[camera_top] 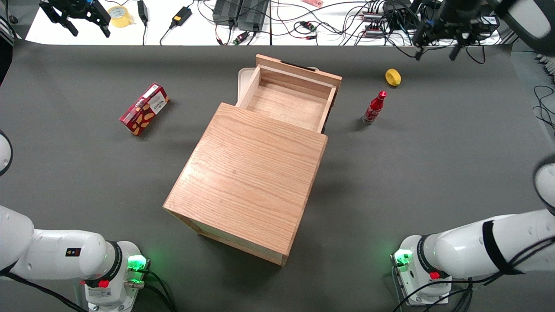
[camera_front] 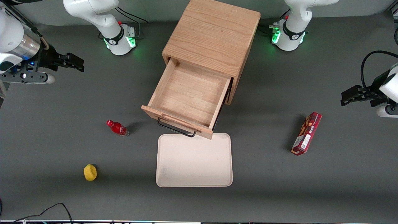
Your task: Open upper drawer
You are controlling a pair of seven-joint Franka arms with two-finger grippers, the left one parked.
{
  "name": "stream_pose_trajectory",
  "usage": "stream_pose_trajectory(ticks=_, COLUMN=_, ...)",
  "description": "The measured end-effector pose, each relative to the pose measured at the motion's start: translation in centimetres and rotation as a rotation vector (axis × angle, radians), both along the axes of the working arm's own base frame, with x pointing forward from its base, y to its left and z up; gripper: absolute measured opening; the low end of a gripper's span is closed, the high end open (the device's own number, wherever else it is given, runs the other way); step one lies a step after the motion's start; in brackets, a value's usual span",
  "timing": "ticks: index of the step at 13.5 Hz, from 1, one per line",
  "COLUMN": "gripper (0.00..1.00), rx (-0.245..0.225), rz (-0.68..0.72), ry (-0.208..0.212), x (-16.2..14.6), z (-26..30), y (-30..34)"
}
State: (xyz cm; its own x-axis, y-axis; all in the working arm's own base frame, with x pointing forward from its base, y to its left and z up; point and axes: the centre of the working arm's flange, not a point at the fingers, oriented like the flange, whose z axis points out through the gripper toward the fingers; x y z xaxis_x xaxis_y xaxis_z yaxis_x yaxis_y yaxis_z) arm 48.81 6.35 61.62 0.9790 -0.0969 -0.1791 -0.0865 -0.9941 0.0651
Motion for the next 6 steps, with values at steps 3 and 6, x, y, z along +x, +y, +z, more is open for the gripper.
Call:
stream_pose_trajectory(ticks=3, gripper=1.00, rx=-0.004, rz=-0.034, ry=-0.062, x=-3.5, z=-0.1, y=-3.5)
stream_pose_trajectory(ticks=6, gripper=1.00, rx=0.014, rz=-0.053, ry=-0.126, x=-3.2, z=1.9, y=-4.1)
